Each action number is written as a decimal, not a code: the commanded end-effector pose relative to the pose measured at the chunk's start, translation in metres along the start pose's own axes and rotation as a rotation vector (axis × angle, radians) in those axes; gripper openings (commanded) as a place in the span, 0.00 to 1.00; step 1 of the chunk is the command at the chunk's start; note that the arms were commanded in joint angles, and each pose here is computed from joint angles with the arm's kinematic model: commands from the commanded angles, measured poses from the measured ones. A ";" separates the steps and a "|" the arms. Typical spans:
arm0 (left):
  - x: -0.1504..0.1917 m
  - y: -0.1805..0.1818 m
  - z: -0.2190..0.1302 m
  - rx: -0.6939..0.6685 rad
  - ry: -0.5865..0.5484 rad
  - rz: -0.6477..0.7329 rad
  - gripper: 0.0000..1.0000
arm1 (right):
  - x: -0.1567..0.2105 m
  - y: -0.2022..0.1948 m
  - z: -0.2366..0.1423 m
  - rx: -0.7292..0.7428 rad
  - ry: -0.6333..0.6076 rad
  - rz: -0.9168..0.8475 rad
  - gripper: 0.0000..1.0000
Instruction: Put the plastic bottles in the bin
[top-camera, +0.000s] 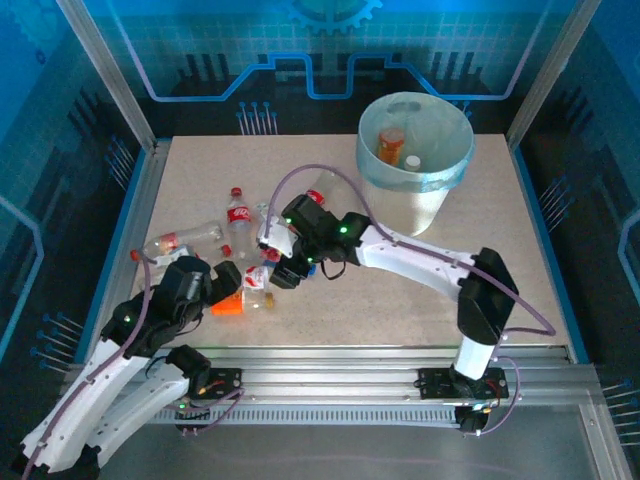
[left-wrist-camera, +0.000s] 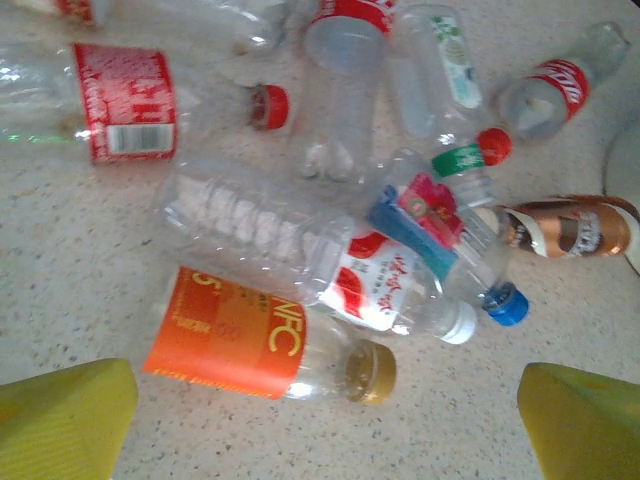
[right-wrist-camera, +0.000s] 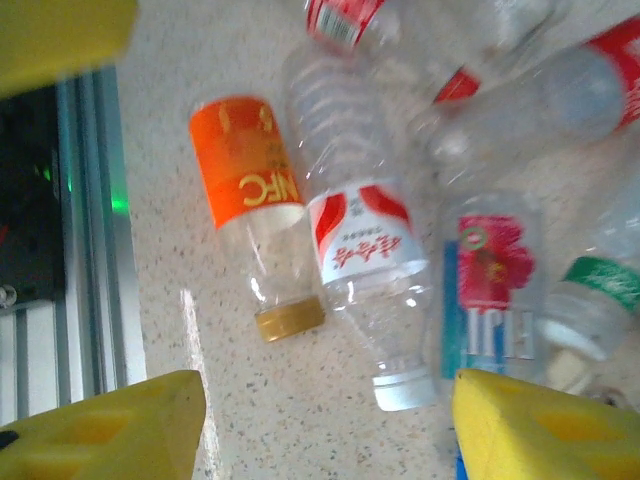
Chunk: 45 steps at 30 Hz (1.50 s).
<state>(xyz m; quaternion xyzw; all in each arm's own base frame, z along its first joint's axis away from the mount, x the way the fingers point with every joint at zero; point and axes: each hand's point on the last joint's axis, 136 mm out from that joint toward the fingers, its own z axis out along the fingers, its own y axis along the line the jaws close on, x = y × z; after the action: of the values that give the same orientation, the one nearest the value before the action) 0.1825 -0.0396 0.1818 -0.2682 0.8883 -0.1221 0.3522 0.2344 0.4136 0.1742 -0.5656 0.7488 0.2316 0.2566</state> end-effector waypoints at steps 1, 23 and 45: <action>-0.003 0.022 -0.001 -0.075 -0.048 -0.091 0.99 | 0.020 0.013 0.024 -0.046 0.076 -0.048 0.67; -0.032 0.045 -0.040 -0.111 -0.206 -0.136 0.96 | -0.006 0.079 0.077 -0.116 0.120 -0.183 0.65; -0.054 0.100 -0.087 -0.235 -0.416 -0.181 0.97 | -0.024 0.085 0.173 -0.094 0.140 -0.241 0.70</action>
<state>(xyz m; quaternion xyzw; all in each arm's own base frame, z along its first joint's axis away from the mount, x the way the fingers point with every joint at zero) 0.1244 0.0602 0.2249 -0.3862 0.7984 -0.0116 0.4618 0.1825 0.5604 0.0775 -0.6696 0.6812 0.2064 0.2119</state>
